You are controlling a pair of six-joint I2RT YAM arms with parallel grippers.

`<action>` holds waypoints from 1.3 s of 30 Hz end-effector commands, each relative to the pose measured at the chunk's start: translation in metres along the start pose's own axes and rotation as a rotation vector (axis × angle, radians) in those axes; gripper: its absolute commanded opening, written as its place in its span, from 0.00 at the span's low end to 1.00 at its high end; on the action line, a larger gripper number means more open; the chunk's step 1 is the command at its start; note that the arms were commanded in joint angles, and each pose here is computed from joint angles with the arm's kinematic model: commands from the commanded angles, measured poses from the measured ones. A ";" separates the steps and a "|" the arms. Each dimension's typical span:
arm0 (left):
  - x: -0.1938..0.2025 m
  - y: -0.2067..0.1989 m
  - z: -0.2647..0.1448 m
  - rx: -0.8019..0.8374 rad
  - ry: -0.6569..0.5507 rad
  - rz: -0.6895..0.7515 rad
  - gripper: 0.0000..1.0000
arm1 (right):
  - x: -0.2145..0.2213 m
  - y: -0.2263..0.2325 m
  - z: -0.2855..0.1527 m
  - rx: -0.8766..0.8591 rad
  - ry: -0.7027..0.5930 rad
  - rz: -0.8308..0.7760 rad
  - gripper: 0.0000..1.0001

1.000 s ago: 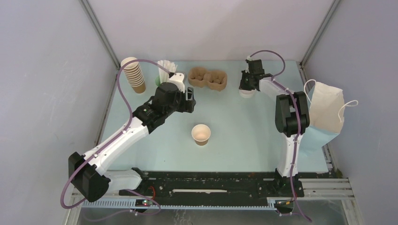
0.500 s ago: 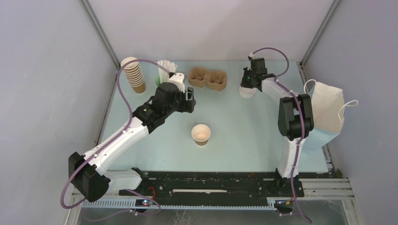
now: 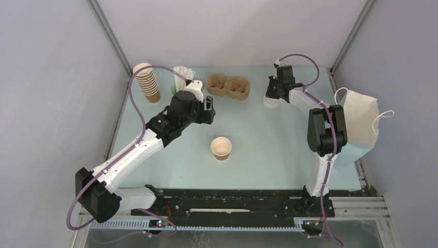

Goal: Pack the takeout coffee

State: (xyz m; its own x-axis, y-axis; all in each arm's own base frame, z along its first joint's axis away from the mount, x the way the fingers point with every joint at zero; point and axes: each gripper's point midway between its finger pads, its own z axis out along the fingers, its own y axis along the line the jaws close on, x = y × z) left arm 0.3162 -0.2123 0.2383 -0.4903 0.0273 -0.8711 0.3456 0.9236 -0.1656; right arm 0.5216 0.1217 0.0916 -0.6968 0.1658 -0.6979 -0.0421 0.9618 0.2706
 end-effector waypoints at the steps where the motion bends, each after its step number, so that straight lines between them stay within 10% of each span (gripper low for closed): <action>1: -0.003 0.003 -0.001 -0.002 -0.027 0.014 0.74 | -0.045 0.010 -0.030 -0.020 -0.136 0.012 0.00; 15: -0.005 0.004 -0.003 0.004 -0.032 0.004 0.75 | -0.050 0.012 -0.045 -0.059 -0.158 0.022 0.00; 19: -0.005 0.004 -0.003 0.008 -0.031 0.001 0.75 | -0.041 0.008 -0.033 -0.038 -0.080 -0.011 0.26; 39: -0.004 0.003 0.000 0.018 -0.021 -0.011 0.75 | -0.027 -0.080 -0.023 0.403 -0.029 0.107 0.47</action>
State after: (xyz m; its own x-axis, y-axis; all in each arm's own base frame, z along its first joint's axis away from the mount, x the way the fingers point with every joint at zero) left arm 0.3175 -0.2106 0.2381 -0.4958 0.0213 -0.8682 0.3479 0.9209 -0.1761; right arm 0.5249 0.0514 0.1031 -0.6789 0.2241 -0.6991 0.2267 0.9697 0.0908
